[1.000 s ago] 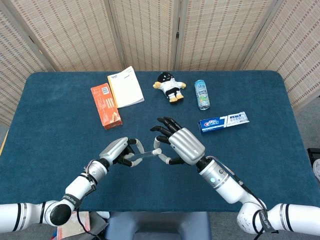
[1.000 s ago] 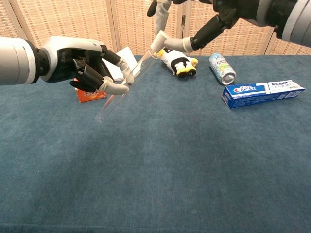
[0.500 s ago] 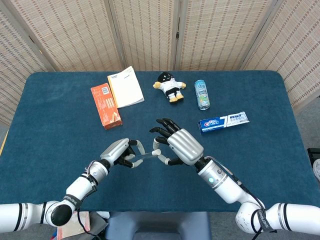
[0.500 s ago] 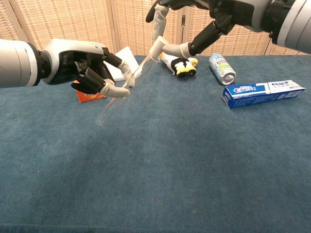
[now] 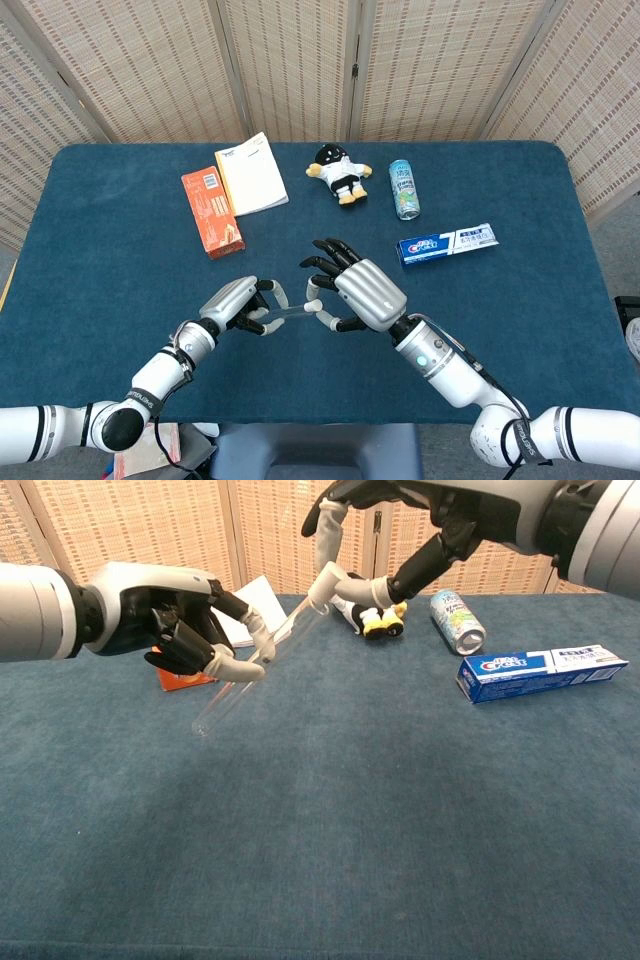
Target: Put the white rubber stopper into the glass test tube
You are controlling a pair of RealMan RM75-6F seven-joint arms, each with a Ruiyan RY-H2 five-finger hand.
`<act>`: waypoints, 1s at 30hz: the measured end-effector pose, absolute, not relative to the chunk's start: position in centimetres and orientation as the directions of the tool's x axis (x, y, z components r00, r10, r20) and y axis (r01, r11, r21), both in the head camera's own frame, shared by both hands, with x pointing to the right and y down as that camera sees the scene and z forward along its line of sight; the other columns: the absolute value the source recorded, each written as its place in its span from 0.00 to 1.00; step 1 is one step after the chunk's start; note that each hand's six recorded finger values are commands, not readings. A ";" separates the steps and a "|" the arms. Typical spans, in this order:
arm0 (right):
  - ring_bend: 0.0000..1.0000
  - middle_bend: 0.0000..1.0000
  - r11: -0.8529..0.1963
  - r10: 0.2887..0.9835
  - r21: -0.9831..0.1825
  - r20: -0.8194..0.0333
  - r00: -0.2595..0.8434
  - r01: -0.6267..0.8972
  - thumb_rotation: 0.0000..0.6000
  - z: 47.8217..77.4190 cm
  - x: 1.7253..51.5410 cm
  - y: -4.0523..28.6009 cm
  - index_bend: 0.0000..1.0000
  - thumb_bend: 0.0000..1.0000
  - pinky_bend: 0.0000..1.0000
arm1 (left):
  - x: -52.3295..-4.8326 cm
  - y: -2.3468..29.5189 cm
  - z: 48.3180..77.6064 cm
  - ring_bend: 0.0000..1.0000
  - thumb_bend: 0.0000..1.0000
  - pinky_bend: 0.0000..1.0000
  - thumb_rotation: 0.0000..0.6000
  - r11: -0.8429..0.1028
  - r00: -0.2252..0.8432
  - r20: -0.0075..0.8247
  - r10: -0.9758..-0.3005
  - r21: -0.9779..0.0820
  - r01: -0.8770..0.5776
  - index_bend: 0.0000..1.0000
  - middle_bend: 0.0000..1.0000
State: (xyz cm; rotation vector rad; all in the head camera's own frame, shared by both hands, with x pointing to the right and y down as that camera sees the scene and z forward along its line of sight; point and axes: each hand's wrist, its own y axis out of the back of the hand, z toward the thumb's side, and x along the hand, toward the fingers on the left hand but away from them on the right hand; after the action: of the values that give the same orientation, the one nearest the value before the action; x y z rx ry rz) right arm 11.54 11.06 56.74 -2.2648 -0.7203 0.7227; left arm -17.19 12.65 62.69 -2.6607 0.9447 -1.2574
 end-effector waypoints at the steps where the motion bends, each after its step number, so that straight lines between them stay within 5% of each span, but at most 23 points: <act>1: 0.00 0.21 -0.641 0.651 -0.708 -0.298 0.698 0.296 1.00 56.8 11.5 11.1 0.62 0.48 0.00 | -17.2 12.7 62.7 1.00 0.37 1.00 1.00 -0.812 0.482 0.685 -0.546 -0.292 -0.505 0.58 1.00; 30: 0.00 0.21 -0.656 0.637 -0.700 -0.314 0.704 0.281 1.00 57.5 10.8 11.3 0.62 0.48 0.00 | -16.7 12.9 62.7 1.00 0.37 1.00 1.00 -0.821 0.489 0.686 -0.539 -0.297 -0.487 0.58 1.00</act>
State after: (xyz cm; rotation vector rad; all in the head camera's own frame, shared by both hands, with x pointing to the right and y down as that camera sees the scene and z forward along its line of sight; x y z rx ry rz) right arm 10.81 11.31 57.47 -2.2783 -0.6967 0.7327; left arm -16.66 12.90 62.74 -2.6558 0.9165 -1.2592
